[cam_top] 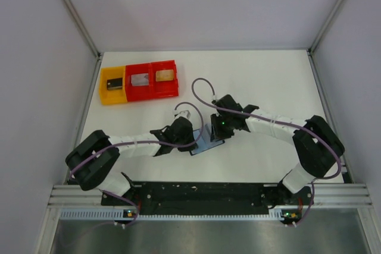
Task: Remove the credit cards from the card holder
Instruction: Remove the credit card from the card holder.
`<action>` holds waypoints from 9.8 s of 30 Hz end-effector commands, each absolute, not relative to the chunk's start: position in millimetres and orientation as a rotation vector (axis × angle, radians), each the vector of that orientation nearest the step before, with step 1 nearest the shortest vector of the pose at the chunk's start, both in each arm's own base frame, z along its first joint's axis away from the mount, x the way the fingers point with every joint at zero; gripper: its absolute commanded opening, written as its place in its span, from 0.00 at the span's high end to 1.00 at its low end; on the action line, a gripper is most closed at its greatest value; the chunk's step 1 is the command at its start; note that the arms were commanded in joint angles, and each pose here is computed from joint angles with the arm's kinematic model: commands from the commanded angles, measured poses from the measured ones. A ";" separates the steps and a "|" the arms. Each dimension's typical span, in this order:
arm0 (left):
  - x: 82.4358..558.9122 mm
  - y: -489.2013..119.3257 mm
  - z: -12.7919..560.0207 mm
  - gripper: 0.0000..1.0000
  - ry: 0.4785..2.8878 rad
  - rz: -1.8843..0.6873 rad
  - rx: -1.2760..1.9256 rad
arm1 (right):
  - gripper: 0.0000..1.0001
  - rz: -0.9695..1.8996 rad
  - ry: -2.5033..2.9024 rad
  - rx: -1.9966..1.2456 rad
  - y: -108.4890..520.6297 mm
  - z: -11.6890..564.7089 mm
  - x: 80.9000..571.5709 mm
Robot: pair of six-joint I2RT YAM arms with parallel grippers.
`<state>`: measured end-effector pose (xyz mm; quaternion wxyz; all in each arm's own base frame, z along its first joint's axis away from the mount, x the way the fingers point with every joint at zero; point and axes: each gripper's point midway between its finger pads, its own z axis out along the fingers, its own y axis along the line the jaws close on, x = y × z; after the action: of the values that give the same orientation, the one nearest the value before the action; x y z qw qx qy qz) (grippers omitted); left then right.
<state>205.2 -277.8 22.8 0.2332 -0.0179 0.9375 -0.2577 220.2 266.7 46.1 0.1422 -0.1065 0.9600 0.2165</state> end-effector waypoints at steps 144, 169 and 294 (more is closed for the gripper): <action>251.7 -315.0 76.8 1.00 2.388 -1.037 -0.159 | 0.55 0.643 2.143 -0.343 274.6 111.6 248.3; 265.5 -263.4 100.1 1.00 2.345 -0.836 -0.180 | 0.74 0.989 2.227 -0.445 322.4 113.9 243.3; 210.8 -225.0 -20.1 1.00 2.713 -0.697 -0.287 | 1.00 1.648 2.320 -0.060 300.4 38.6 247.5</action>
<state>237.2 -257.3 23.7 0.2081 -0.0861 0.9179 -0.3266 243.4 303.0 30.6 0.1292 -0.0048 0.8213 0.5557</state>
